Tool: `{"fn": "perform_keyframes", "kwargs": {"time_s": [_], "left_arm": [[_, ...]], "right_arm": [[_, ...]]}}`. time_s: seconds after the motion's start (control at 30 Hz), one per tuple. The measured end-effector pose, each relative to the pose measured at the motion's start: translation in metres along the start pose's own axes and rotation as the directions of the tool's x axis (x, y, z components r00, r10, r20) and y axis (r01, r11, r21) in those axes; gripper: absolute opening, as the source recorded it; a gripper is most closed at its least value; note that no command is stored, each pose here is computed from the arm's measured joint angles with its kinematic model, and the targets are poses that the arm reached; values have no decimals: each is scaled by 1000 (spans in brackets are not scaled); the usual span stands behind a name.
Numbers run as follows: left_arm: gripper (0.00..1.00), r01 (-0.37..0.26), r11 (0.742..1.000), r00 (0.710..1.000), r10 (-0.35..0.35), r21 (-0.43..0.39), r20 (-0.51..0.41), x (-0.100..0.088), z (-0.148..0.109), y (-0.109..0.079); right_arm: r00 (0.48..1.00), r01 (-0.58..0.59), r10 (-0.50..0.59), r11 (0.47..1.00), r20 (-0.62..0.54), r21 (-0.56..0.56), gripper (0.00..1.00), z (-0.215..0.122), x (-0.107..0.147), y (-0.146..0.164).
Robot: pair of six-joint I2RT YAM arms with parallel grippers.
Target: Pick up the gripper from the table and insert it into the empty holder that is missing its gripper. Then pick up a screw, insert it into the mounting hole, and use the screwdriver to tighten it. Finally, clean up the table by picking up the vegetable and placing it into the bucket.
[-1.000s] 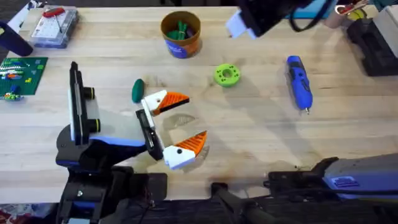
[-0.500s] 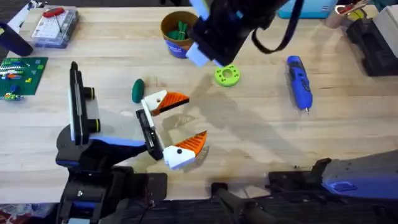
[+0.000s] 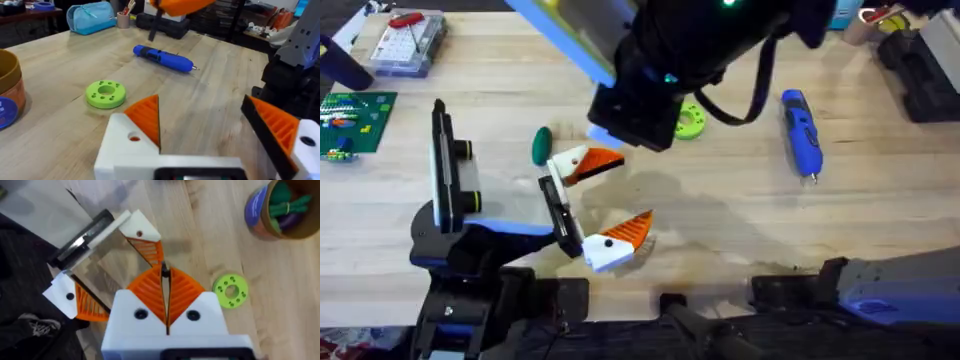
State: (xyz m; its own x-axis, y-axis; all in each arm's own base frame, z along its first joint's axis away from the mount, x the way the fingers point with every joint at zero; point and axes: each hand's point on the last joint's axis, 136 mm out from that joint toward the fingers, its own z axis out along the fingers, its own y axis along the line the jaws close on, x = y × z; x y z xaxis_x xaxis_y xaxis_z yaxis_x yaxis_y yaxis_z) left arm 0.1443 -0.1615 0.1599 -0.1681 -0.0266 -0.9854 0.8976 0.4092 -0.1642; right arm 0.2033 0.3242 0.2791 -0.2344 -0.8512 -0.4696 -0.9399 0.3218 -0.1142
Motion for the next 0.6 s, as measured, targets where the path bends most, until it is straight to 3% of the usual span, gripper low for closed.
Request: {"fn": "perform_keyframes", "kwargs": {"time_s": [0.3, 0.6], "left_arm": [[991, 0, 1000, 1000, 0, 0, 0, 0, 0, 0], [991, 0, 1000, 1000, 0, 0, 0, 0, 0, 0]], "right_arm": [[996, 49, -46, 998, 73, -42, 3, -1, -17, 10], [997, 59, -55, 995, 62, -75, 3, 8, -18, 14]]}}
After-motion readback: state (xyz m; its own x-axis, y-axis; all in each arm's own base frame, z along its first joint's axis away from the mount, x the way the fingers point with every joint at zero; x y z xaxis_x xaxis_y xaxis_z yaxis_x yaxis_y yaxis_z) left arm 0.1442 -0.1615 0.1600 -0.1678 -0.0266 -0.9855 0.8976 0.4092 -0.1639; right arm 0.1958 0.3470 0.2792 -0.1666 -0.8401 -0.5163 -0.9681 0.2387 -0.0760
